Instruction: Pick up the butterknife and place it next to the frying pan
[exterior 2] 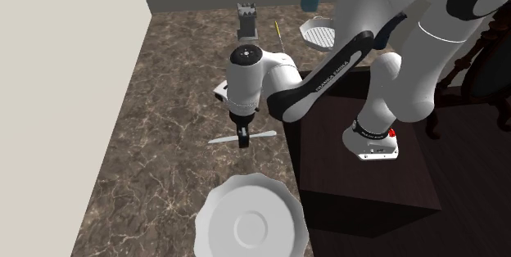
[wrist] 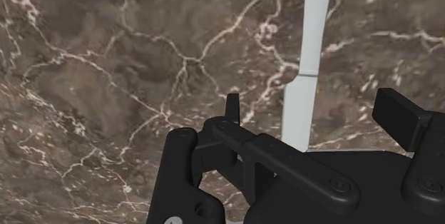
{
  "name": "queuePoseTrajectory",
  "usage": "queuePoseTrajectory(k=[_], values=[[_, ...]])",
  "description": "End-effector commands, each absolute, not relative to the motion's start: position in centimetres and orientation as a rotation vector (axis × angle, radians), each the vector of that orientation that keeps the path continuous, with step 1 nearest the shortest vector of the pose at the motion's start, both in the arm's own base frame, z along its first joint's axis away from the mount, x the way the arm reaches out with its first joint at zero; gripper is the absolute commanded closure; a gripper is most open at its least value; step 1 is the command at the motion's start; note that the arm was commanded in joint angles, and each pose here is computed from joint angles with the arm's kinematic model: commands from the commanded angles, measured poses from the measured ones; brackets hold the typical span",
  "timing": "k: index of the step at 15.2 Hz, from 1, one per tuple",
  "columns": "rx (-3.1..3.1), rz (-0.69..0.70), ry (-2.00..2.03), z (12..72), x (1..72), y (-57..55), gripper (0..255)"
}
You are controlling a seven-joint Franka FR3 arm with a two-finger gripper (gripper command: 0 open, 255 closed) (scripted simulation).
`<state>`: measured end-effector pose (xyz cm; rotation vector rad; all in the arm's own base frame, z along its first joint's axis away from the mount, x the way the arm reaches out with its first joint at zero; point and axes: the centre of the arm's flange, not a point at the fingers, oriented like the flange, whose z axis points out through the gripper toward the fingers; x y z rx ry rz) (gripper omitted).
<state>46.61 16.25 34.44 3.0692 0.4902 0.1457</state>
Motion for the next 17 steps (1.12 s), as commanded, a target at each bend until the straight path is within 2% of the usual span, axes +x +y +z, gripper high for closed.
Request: queuePoseTrajectory(k=[1, 9, 10, 17], values=[[3.069, 0.147, 0.491, 33.07, 46.7, 16.21, 0], [3.069, 0.147, 0.491, 33.08, 46.7, 16.21, 0], [3.069, 0.147, 0.491, 33.08, 46.7, 16.21, 255], [3.069, 0.147, 0.491, 33.17, 47.12, 16.38, 255]])
